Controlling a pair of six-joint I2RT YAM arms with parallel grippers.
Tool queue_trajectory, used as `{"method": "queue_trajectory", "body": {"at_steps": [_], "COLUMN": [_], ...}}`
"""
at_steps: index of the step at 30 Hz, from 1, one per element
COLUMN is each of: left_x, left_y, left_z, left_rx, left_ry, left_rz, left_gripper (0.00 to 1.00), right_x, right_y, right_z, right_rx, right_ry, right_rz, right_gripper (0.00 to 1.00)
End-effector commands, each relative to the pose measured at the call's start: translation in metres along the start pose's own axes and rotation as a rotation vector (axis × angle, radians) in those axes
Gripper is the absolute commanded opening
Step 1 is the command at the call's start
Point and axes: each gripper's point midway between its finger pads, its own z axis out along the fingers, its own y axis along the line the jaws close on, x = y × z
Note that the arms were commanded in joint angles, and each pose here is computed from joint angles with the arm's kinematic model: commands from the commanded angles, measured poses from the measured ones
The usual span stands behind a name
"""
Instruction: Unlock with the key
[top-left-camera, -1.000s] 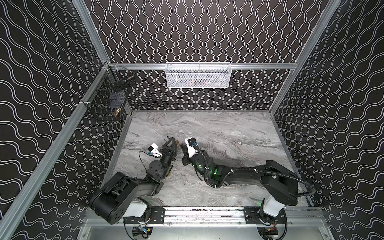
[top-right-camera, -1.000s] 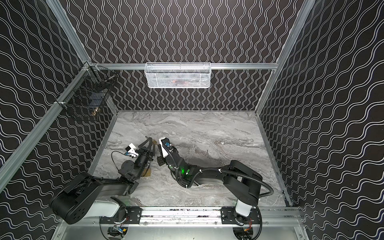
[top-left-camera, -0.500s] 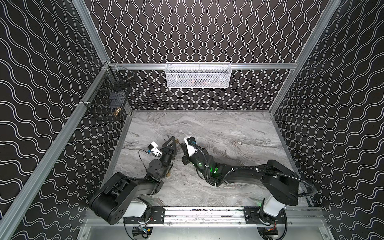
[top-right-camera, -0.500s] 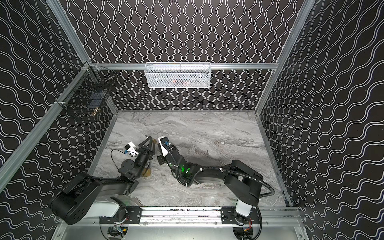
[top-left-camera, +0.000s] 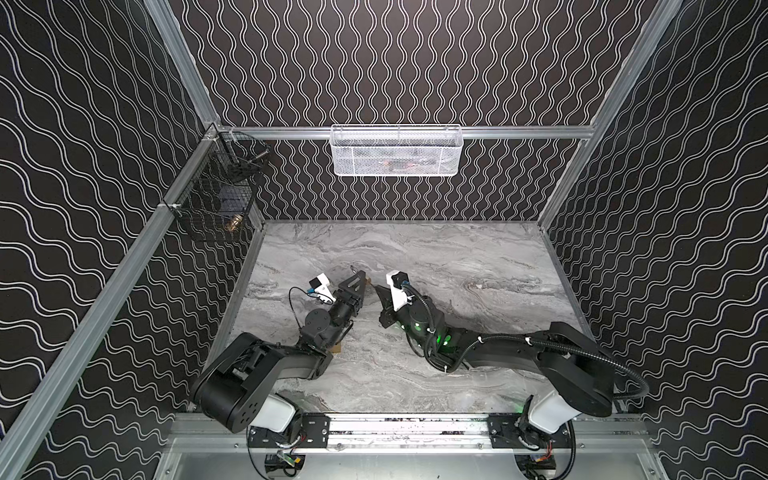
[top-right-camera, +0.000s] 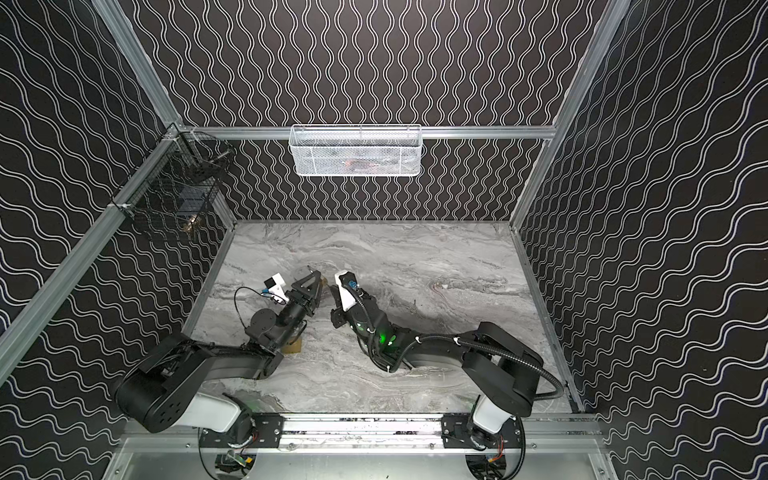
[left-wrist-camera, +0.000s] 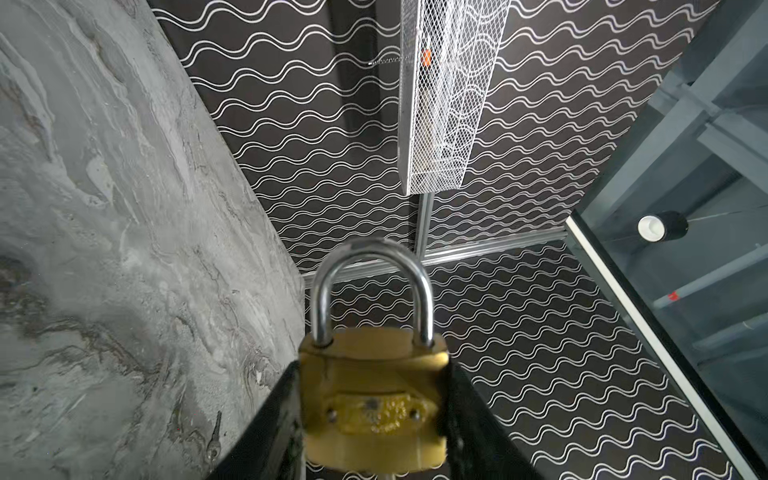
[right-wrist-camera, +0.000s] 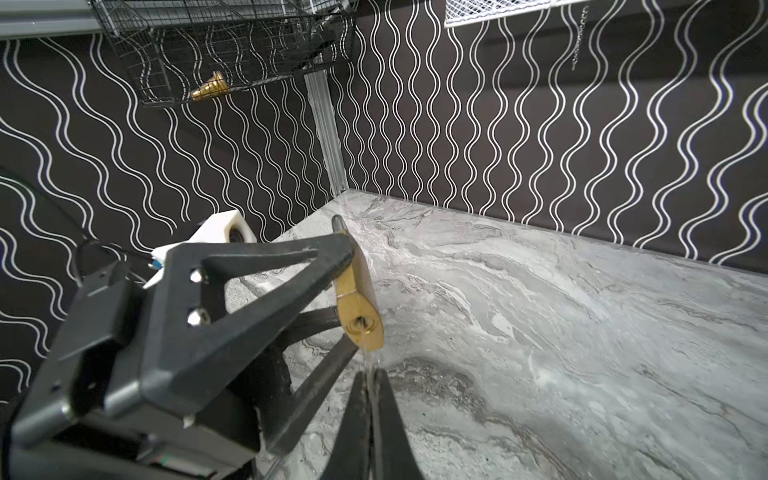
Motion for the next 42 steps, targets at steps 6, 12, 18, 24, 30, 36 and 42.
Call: {"method": "queue_trajectory", "body": {"at_steps": [6, 12, 18, 24, 30, 36, 42], "left_x": [0.033, 0.033, 0.035, 0.046, 0.05, 0.06, 0.069], "left_y": [-0.019, -0.023, -0.03, -0.034, -0.046, -0.041, -0.028], "left_z": [0.004, 0.011, 0.017, 0.021, 0.024, 0.025, 0.017], "left_rx": [0.033, 0.047, 0.111, 0.09, 0.112, 0.099, 0.002], "left_ry": [0.177, 0.174, 0.181, 0.226, 0.238, 0.279, 0.352], "left_rz": [0.144, 0.103, 0.028, 0.035, 0.036, 0.072, 0.244], "left_gripper": [0.0, 0.0, 0.0, 0.0, 0.0, 0.0, 0.0], "right_x": [-0.018, -0.015, -0.016, -0.024, -0.03, -0.039, -0.042], "right_y": [0.007, 0.012, 0.007, -0.003, -0.001, 0.005, -0.007], "right_z": [-0.001, 0.003, 0.003, 0.0, -0.007, -0.007, -0.015], "right_rx": [-0.041, -0.06, -0.033, 0.023, -0.003, -0.053, -0.023], "right_ry": [-0.089, -0.082, -0.099, -0.144, -0.213, -0.219, -0.209], "right_rz": [0.094, 0.089, 0.087, 0.067, 0.101, 0.137, 0.112], "right_gripper": [0.0, 0.0, 0.0, 0.0, 0.0, 0.0, 0.0]}}
